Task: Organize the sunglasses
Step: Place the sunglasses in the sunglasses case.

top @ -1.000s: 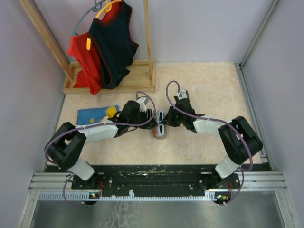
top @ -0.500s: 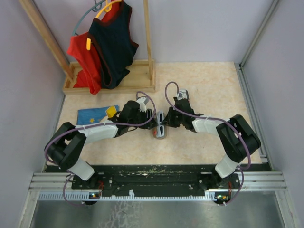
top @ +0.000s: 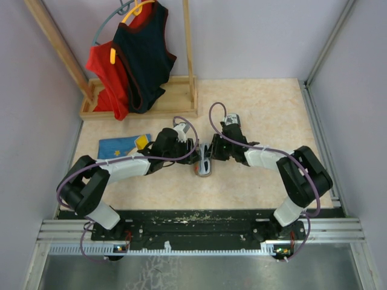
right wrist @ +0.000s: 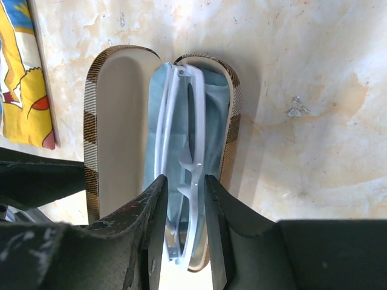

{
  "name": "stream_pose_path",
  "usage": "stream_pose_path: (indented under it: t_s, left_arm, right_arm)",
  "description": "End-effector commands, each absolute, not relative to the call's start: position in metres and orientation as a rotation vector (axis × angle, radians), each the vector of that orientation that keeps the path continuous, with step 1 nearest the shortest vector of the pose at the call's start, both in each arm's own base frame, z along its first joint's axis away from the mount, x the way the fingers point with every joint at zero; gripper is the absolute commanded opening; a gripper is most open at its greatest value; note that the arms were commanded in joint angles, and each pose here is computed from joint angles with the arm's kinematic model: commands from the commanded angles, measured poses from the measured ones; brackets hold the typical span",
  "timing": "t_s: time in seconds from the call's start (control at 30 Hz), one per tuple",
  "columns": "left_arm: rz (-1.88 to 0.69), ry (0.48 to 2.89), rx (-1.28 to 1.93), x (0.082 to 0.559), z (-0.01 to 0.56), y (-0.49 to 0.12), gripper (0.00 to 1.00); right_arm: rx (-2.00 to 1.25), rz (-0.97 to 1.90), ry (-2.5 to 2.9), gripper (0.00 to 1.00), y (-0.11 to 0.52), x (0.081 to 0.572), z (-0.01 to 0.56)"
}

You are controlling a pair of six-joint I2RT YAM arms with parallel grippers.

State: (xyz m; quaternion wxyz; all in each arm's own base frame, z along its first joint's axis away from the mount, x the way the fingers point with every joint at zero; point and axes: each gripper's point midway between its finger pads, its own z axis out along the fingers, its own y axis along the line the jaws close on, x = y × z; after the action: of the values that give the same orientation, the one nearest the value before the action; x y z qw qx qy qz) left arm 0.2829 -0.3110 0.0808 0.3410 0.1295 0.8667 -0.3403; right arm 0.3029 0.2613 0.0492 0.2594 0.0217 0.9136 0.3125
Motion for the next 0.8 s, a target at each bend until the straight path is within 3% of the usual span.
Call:
stream_pose_path:
  t_s: [0.0, 0.37, 0.63, 0.77]
  left_arm:
    - [-0.898, 2.233, 0.338, 0.282, 0.09, -0.313, 0.52]
    - [-0.906, 2.229, 0.344, 0.283, 0.092, -0.315, 0.52]
    - [-0.917, 2.227, 0.35, 0.282, 0.093, -0.316, 0.52]
    - [-0.923, 2.228, 0.352, 0.281, 0.093, -0.317, 0.52]
  right_arm:
    - [0.0, 0.824, 2.377, 0.32, 0.264, 0.317, 0.086]
    - [-0.032, 0.623, 2.386, 0.35, 0.239, 0.322, 0.084]
    - [-0.051, 0.692, 2.423, 0.35, 0.25, 0.315, 0.073]
    - [-0.059, 0.706, 2.436, 0.3, 0.254, 0.315, 0.068]
